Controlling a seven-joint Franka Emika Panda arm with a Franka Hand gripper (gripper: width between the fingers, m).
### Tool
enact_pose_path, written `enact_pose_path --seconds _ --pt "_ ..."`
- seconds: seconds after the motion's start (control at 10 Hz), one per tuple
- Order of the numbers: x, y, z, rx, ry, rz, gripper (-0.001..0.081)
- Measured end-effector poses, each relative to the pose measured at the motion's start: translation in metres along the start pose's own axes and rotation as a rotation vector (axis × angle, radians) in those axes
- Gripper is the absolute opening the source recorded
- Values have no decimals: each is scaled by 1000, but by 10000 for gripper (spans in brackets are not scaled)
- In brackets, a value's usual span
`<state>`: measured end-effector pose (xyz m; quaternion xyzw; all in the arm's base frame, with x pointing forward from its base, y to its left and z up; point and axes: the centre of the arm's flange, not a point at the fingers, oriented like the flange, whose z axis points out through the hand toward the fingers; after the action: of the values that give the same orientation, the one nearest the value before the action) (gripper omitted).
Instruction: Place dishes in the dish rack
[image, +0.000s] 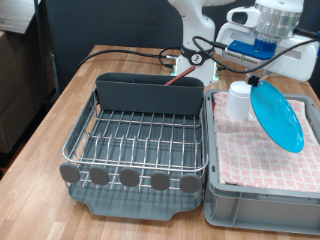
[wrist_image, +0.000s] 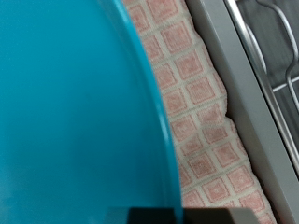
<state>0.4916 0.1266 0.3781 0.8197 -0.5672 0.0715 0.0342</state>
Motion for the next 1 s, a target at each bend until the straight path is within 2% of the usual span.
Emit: enact_pose_path --seconds 0.2,0.4,0.6,0.8,1.0 --pt "2 -2 -4 123 -115 117 17" --pt "1 0 -3 78 -66 64 17" --pt "12 3 -8 16 9 22 17" --pt "42 9 -21 -41 99 -5 17" --pt "75 20 -31 -123 181 -66 17"
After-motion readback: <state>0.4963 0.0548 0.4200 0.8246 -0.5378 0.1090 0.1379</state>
